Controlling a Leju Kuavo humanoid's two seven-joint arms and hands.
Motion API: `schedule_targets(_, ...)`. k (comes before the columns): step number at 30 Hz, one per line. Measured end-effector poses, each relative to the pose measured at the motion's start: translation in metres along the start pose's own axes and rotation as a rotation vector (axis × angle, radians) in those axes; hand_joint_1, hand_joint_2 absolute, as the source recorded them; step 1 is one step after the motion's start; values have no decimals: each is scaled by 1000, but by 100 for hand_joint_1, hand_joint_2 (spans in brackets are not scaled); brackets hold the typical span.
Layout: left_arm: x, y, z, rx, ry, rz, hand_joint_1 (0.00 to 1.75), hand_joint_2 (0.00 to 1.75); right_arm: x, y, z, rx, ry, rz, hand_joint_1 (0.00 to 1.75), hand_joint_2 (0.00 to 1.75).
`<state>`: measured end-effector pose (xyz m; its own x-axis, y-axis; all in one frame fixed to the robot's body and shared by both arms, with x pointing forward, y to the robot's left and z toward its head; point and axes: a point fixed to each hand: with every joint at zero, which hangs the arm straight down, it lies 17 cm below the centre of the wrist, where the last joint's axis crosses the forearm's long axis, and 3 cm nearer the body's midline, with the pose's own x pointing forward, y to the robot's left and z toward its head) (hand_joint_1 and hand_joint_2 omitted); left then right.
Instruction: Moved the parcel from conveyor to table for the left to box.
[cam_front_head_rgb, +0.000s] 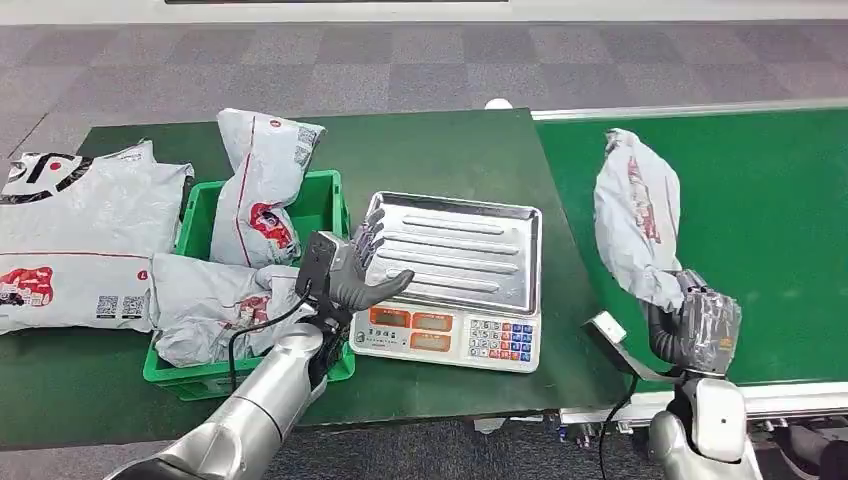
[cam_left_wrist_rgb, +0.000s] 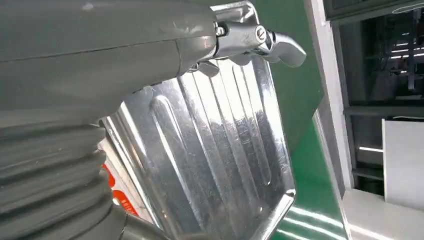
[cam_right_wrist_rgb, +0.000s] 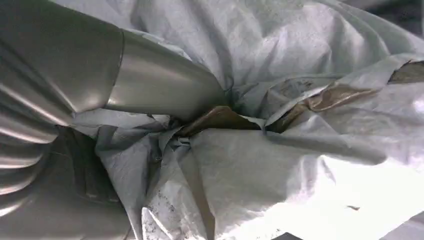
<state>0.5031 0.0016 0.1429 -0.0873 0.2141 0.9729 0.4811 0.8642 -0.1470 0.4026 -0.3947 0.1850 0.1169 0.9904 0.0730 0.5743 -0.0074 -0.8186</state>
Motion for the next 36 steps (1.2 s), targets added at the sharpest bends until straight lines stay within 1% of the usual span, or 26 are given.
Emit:
schedule_targets(5,0,0,0,1,0,-1,0,175,1,-3,-1,-8,0,-2,175,175)
schedule_targets(9,-1,-5,-1,-2,3,5,0,175,0,-27,-7,-73,-15,11,175,175)
schedule_targets(15,-1,-10,-2,-2,2,9,0,175,11,-25,-10,-75,-11,14,175,175)
schedule_targets(18,0,-12,-3,6,-6,8,0,175,32,-13,-15,-54,-23,-20,175,175)
schedule_targets(21,2,-15,-4,20,-15,-3,0,175,71,6,-17,-14,-49,-68,175,175)
schedule_targets(24,5,-17,-6,35,-26,-21,0,175,117,30,-11,61,-102,-137,175,175)
schedule_targets(27,8,-16,-8,53,-41,-38,0,175,150,50,-4,141,-141,-225,175,175)
schedule_targets(31,11,-16,-10,62,-53,-44,0,175,181,71,6,217,-195,-273,175,175)
schedule_targets(36,12,-16,-11,65,-55,-47,0,175,200,80,11,254,-237,-295,175,175)
